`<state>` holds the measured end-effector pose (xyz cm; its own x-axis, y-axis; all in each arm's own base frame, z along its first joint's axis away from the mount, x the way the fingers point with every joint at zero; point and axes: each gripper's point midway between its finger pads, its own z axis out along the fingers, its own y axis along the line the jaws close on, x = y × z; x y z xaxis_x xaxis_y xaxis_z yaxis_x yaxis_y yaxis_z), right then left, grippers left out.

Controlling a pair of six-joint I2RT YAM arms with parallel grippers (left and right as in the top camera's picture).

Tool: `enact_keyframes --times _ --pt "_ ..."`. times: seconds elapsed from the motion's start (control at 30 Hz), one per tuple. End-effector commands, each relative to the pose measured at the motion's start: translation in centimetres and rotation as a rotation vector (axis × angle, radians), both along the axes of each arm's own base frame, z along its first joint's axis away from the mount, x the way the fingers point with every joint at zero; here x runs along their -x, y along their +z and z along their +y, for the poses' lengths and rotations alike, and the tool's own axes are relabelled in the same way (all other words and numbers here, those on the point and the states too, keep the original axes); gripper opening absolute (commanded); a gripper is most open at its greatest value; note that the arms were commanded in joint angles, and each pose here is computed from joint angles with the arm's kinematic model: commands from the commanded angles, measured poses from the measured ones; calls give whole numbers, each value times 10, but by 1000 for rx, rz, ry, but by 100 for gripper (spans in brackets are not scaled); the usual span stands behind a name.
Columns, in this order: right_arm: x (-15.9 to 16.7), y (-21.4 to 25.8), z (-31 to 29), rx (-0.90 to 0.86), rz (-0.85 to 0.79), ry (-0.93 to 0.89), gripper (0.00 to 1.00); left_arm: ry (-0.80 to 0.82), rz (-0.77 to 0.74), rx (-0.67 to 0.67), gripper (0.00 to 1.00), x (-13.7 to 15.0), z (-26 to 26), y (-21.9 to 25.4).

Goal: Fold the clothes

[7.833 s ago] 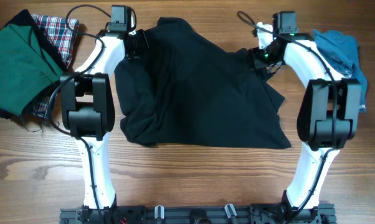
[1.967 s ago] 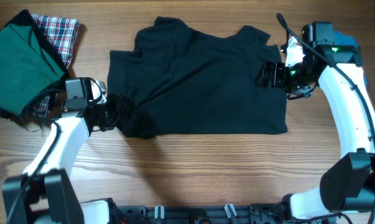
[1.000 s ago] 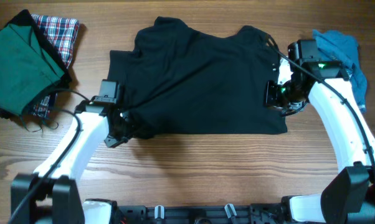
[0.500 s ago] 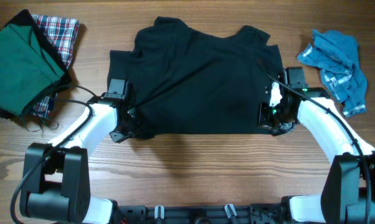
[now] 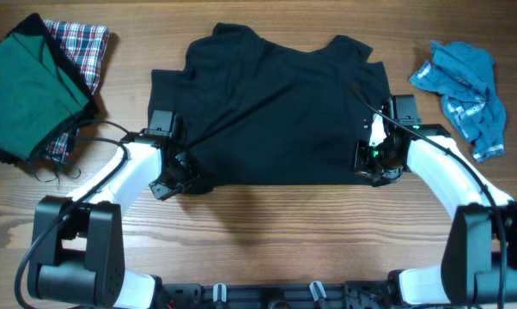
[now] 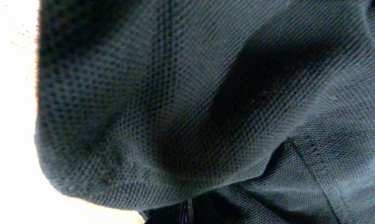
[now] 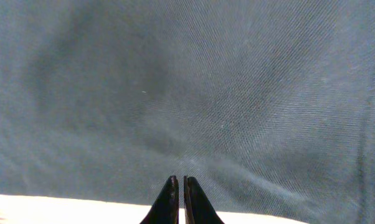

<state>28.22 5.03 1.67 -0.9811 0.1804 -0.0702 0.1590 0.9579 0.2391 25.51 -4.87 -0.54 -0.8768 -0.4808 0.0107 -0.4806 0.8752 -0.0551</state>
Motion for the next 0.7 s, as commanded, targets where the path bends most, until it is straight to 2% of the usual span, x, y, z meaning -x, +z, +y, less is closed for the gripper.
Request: enact_keyframes --times 0.0,0.3,0.5,0.67 --pt "9 -14 10 -58 69 3 4 26 131 23 4 27 -4 -18" --pt "12 -23 11 -60 99 4 4 35 294 124 4 64 -20 -9" --pt "25 -37 10 -57 181 1 4 32 296 122 4 65 -20 -9" --pt "59 -35 4 -17 345 -88 4 31 296 119 4 65 -19 -9"
